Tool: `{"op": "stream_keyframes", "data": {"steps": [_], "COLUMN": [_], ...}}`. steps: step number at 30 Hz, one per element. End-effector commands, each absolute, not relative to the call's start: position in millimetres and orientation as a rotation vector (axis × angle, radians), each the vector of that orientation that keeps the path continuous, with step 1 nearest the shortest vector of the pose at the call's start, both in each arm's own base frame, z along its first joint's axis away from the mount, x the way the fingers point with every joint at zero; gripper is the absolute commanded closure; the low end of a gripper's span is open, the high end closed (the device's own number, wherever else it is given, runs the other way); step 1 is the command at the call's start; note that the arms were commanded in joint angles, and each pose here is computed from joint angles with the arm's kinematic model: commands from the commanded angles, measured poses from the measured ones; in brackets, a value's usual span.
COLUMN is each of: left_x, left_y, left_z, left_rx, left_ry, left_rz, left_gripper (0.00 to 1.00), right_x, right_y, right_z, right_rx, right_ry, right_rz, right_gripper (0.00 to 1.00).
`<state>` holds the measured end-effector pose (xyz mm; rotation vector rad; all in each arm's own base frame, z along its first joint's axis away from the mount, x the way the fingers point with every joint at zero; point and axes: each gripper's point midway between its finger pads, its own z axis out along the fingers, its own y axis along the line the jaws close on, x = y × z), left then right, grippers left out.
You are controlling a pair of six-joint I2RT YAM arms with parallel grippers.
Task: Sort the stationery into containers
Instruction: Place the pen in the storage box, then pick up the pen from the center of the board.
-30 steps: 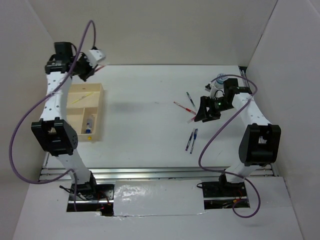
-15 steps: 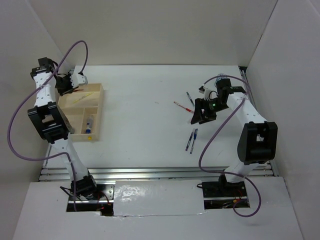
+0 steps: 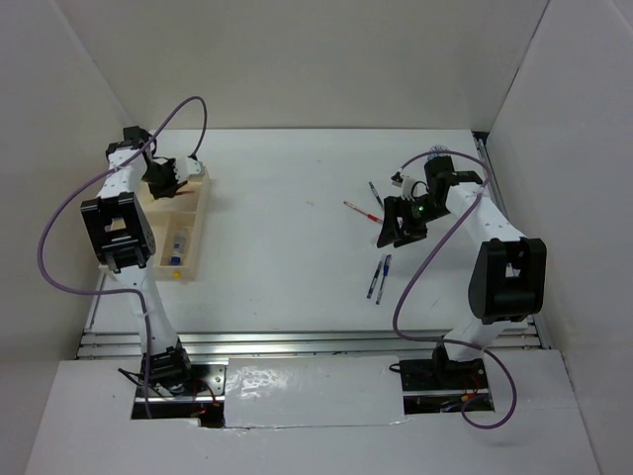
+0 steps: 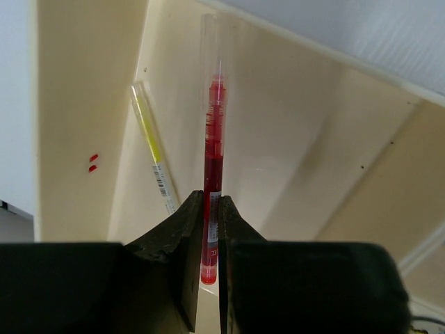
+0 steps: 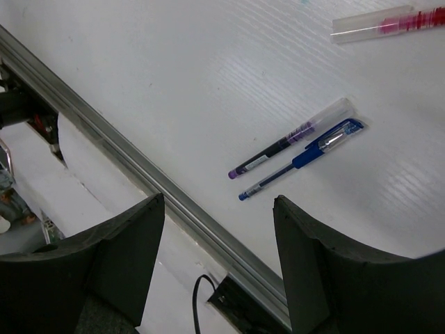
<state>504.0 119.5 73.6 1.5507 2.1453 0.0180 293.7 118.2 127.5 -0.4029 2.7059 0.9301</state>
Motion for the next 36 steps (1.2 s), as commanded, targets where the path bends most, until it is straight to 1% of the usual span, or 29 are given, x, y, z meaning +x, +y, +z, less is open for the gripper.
{"op": "stream_keyframes", "data": {"steps": [1,3,5,8,9,10,11,14,17,18,19,20,21,22,23,24,25,27,28,29,30,31,32,33,34,35,36], "left_x": [516.9,518.2,518.0,528.1,529.7,537.5,541.5,550.9,555.0,556.3,554.2,550.6,541.5,529.4,519.8,496.4,483.2,445.3,434.0,414.8,401.7,377.4,367.9,356.8,331.8,326.6,302.3], "left_y": [131.5,137.7,140.7,145.3,148.4,151.4,151.8,151.1,134.2,125.5,109.8,86.2,65.1,21.9,-0.1,-27.8,-75.6,-123.0,-161.7,-177.7,-199.5,-238.2,-251.0,-268.2,-300.6,-312.7,-340.7], "left_z": [78.9,76.3,76.5,91.0,96.1,108.9,118.7,156.1,204.9,222.6,261.7,277.6,315.5,321.4,332.1,338.3,334.8,324.9,327.9,303.1,293.9,282.8,262.5,254.7,244.9,229.2,222.7], "left_rx": [1.458,1.452,1.434,1.384,1.364,1.337,1.318,1.243,1.152,1.105,0.994,0.950,0.909,0.876,0.858,0.777,0.803,0.759,0.749,0.718,0.686,0.761,0.755,0.695,0.770,0.770,0.800], "left_ry": [2.169,2.173,2.178,2.135,2.121,2.072,2.044,1.953,1.902,1.886,1.854,1.850,1.803,1.822,1.815,1.840,1.837,1.844,1.803,1.862,1.899,1.907,1.954,1.999,2.000,2.019,2.021], "left_rz": [0.058,0.077,0.089,0.160,0.182,0.255,0.290,0.354,0.309,0.286,0.235,0.173,0.147,0.012,-0.029,-0.113,-0.156,-0.279,-0.295,-0.323,-0.378,-0.452,-0.464,-0.519,-0.571,-0.555,-0.594], "left_gripper": [0.95,0.95,0.83,0.69,0.62,0.58,0.52,0.27,0.24,0.25,0.25,0.28,0.30,0.33,0.40,0.41,0.41,0.36,0.27,0.28,0.30,0.33,0.34,0.35,0.36,0.36,0.36], "right_x": [303.5,302.8,302.3,301.2,300.8,300.4,300.4,298.8,295.6,293.9,292.4,291.1,288.2,287.0,284.7,281.7,284.5,284.7,285.4,285.8,286.1,285.3,283.8,283.4,280.7,280.2,277.4], "right_y": [118.8,119.4,119.5,120.6,121.3,121.0,121.1,121.7,121.5,120.5,119.7,116.8,115.8,112.1,109.5,112.1,100.5,86.3,79.7,66.7,60.6,53.1,43.0,36.2,31.4,24.7,21.1], "right_z": [134.2,134.4,134.9,135.8,136.5,136.9,137.3,140.5,144.5,143.4,147.5,147.3,147.1,146.3,143.4,145.0,144.0,141.2,140.5,140.3,139.2,137.5,136.5,135.4,130.8,133.5,129.7], "right_rx": [-0.428,-0.427,-0.423,-0.424,-0.431,-0.431,-0.430,-0.435,-0.439,-0.433,-0.434,-0.416,-0.407,-0.382,-0.351,-0.352,-0.287,-0.196,-0.161,-0.091,-0.065,-0.028,0.019,0.041,0.066,0.091,0.113], "right_ry": [2.666,2.663,2.663,2.662,2.659,2.658,2.657,2.650,2.637,2.639,2.622,2.623,2.616,2.617,2.621,2.612,2.609,2.606,2.602,2.594,2.592,2.596,2.591,2.588,2.595,2.580,2.587], "right_rz": [0.909,0.915,0.915,0.922,0.920,0.917,0.917,0.916,0.911,0.911,0.906,0.906,0.915,0.918,0.925,0.945,0.939,0.933,0.928,0.910,0.895,0.876,0.855,0.829,0.812,0.790,0.780], "right_gripper": [0.30,0.30,0.29,0.29,0.29,0.29,0.29,0.29,0.29,0.29,0.29,0.29,0.29,0.29,0.29,0.29,0.29,0.29,0.29,0.29,0.29,0.29,0.29,0.29,0.29,0.29,0.29]}}
